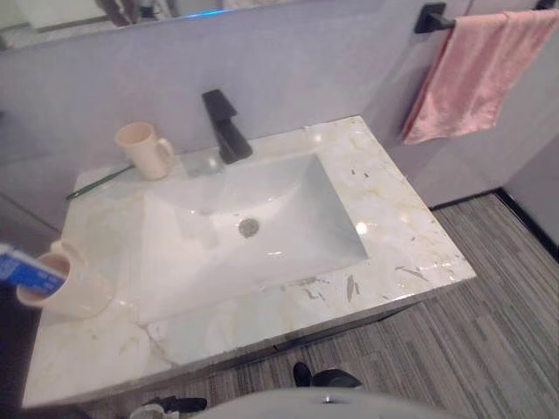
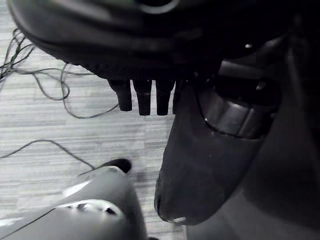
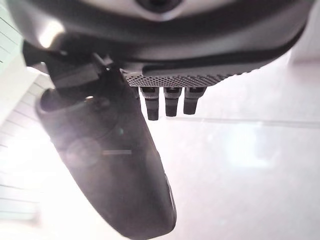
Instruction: Organize the bathroom.
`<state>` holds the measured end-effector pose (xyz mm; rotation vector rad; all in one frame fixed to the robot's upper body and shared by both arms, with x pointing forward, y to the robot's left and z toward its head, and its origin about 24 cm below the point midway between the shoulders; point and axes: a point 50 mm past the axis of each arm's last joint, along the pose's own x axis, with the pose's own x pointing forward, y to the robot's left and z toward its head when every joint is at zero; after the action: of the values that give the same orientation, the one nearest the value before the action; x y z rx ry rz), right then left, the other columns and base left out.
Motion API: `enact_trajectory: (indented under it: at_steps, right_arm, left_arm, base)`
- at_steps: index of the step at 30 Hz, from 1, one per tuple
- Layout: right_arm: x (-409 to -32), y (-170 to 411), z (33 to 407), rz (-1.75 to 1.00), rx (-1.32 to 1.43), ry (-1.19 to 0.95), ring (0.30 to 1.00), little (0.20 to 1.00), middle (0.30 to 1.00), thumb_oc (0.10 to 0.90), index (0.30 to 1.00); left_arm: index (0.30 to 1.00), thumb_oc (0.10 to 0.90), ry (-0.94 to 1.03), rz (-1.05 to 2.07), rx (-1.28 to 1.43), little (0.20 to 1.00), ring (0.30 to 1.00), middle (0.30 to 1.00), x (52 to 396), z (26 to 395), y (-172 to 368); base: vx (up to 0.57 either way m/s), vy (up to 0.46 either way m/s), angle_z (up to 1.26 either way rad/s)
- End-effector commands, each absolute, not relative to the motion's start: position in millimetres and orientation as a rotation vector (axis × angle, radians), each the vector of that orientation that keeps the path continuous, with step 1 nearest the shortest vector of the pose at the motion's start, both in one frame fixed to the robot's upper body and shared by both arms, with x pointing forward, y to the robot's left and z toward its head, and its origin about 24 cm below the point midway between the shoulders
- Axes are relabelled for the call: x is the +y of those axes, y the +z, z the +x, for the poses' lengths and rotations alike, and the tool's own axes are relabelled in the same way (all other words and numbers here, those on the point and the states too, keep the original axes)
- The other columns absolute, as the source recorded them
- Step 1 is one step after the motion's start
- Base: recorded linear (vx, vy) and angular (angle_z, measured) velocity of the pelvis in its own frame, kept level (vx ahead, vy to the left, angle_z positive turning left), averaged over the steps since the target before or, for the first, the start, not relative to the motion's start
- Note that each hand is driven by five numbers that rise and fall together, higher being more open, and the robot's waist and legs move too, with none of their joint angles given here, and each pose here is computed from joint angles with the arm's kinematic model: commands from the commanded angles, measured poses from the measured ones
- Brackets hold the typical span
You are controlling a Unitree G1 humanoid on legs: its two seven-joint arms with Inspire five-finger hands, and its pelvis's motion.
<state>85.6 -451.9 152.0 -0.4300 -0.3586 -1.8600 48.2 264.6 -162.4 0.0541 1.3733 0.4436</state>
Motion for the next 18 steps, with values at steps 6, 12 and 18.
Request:
enact_trajectory:
  at_steps: [6, 12, 18]
  right_arm:
    - [-416.5, -33.8, 15.6, -0.175, 0.459, -1.887, 0.900, 0.900, 0.900, 0.800, 0.900]
    - [-349.7, -103.9, 27.7, -0.073, 0.844, -1.516, 0.900, 0.900, 0.900, 0.800, 0.900]
    - [-279.2, -149.2, 37.6, 0.042, 1.070, -0.753, 0.900, 0.900, 0.900, 0.800, 0.900]
  left_arm:
    - [0.900, 0.800, 0.420, 0.162, 1.275, 0.900, 0.900, 0.900, 257.8, 79.2, -159.1]
    - [0.900, 0.800, 0.368, 0.218, 1.222, 0.900, 0.900, 0.900, 254.4, 103.1, -154.2]
    - [0.900, 0.800, 0.289, 0.303, 1.207, 0.900, 0.900, 0.900, 257.2, 105.2, -152.3]
  base:
    - [-0.26, 0.121, 0.14]
    - [-0.26, 0.103, -0.06]
    - [-0.25, 0.052, 0.06]
